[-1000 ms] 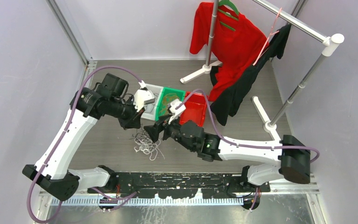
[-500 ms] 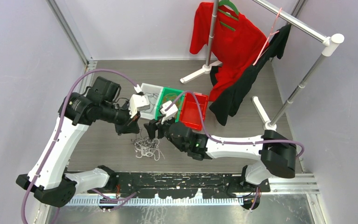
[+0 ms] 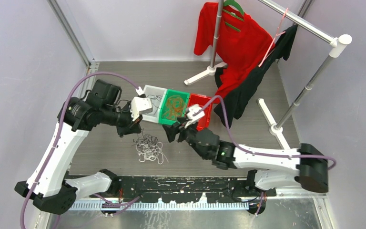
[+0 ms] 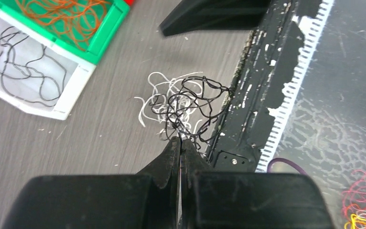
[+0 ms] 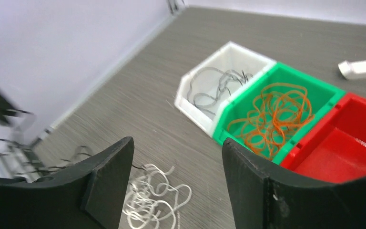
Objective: Untangle the cables
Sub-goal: Untie the cable.
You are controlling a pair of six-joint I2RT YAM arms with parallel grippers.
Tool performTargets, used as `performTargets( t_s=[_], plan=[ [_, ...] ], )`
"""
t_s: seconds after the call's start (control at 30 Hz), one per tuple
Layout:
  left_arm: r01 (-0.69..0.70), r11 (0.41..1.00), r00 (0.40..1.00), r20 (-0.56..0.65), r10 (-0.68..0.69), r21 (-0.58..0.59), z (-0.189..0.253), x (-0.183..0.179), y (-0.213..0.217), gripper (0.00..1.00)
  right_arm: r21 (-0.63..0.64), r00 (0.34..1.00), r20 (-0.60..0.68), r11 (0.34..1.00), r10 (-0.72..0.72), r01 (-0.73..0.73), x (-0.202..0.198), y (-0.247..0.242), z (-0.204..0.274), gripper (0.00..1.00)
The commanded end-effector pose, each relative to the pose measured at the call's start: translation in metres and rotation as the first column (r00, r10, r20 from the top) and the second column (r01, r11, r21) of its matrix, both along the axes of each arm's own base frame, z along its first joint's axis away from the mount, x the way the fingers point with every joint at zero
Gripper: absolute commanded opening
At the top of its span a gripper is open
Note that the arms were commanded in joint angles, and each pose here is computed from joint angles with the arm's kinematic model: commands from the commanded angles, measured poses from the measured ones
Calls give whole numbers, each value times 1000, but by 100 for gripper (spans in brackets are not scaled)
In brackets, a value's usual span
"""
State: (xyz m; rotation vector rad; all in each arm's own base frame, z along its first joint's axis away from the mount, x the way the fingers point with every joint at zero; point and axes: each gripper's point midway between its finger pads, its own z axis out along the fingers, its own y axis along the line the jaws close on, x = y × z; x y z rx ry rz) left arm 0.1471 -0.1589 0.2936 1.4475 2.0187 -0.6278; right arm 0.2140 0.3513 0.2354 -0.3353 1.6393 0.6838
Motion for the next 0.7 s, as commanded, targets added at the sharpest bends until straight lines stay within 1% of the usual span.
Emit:
performTargets(
  t_s=[0.0, 0.07, 0.13, 0.2, 0.3, 0.37, 0.53, 0.6, 0.67],
  plan=[
    [-79, 996, 989, 125, 84, -40, 10, 25, -2, 0, 178, 995, 73, 981, 69, -81, -20, -15, 63, 74],
    [-138, 990, 981, 132, 142, -43, 8, 36, -2, 0, 244, 988, 98, 960, 118, -138, -30, -13, 80, 74],
    [-180, 982, 974, 127, 186, -55, 4, 42, -3, 0, 242, 976, 112, 947, 187, -209, -41, -1, 91, 74],
    [-203, 977, 966, 151, 211, -69, 9, 49, -4, 0, 198, 961, 123, 942, 250, -270, -51, 16, 91, 73],
    [-197, 978, 965, 161, 206, -71, 13, 51, -5, 0, 140, 947, 139, 941, 289, -307, -58, 34, 86, 73],
    [-180, 981, 972, 143, 188, -67, 13, 47, -6, 0, 112, 953, 140, 952, 270, -286, -53, 42, 81, 70],
    [-111, 990, 988, 97, 119, -85, 15, 30, -11, 0, 68, 986, 137, 992, 93, -103, -22, 38, 74, 56],
    [-89, 992, 991, 93, 97, -87, 17, 25, -11, 0, 53, 989, 138, 997, 51, -59, -15, 37, 71, 55],
    [-78, 993, 992, 92, 85, -84, 18, 23, -11, 0, 45, 989, 137, 997, 56, -63, -15, 40, 69, 55]
  ],
)
